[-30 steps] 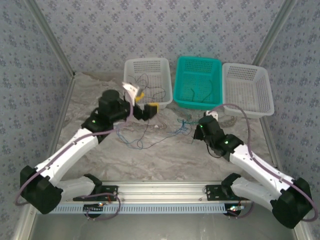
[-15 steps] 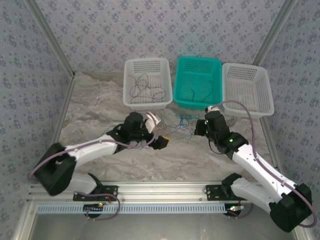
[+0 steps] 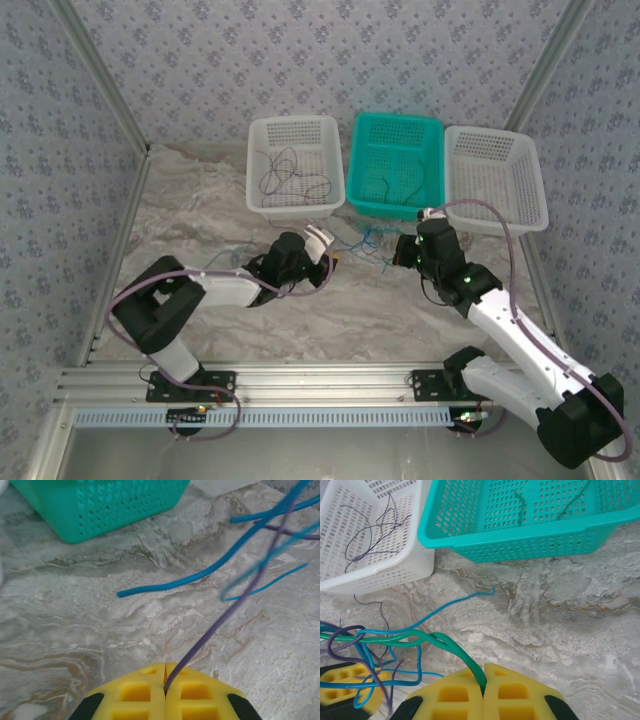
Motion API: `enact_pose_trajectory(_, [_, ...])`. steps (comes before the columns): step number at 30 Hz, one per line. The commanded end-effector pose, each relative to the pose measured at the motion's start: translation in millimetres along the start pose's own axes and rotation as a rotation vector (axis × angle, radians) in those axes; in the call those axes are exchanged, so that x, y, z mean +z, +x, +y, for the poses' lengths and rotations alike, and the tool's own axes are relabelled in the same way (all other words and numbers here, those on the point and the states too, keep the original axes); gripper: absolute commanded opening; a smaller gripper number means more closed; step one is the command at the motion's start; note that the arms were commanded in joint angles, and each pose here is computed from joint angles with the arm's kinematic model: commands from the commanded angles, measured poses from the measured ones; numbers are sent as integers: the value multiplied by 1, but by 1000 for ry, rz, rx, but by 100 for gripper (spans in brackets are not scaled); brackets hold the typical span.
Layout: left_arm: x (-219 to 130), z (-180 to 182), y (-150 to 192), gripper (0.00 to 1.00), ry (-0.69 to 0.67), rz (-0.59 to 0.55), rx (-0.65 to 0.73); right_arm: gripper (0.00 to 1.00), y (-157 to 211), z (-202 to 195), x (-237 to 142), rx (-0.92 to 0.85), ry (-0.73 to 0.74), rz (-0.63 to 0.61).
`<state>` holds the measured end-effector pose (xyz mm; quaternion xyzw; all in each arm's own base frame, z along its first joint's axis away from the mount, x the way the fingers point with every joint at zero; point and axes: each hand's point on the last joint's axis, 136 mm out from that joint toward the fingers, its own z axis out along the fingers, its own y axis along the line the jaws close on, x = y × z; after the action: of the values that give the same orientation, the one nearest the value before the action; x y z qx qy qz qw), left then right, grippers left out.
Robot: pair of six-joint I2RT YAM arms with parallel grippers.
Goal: Untangle the cables
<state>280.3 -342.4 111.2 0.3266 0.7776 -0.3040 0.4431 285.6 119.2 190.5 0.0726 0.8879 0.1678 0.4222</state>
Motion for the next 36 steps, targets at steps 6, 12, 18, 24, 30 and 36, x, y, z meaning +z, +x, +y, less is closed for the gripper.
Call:
enact_pose_trajectory(6, [-93,-16,-110,0,-39,-287,35,0,5,-34,12,137,95,-3])
enact_pose_trajectory(12, [-150,-3,-157,0,-156,-397,35,0,28,-69,27,166,215,36])
enact_pose_trajectory(18, [-199,23,-188,0,-253,-500,-36,0,51,-101,36,214,305,73])
enact_pose_trajectory(24, [-238,44,-211,0,-358,-542,-56,0,67,-123,40,262,369,109])
enact_pose_trajectory(30, [-279,61,-247,0,-411,-650,-92,0,79,-133,42,282,403,138])
enact_pose_trajectory(36, [-279,66,-304,0,-368,-672,-32,0,80,-130,45,290,379,141])
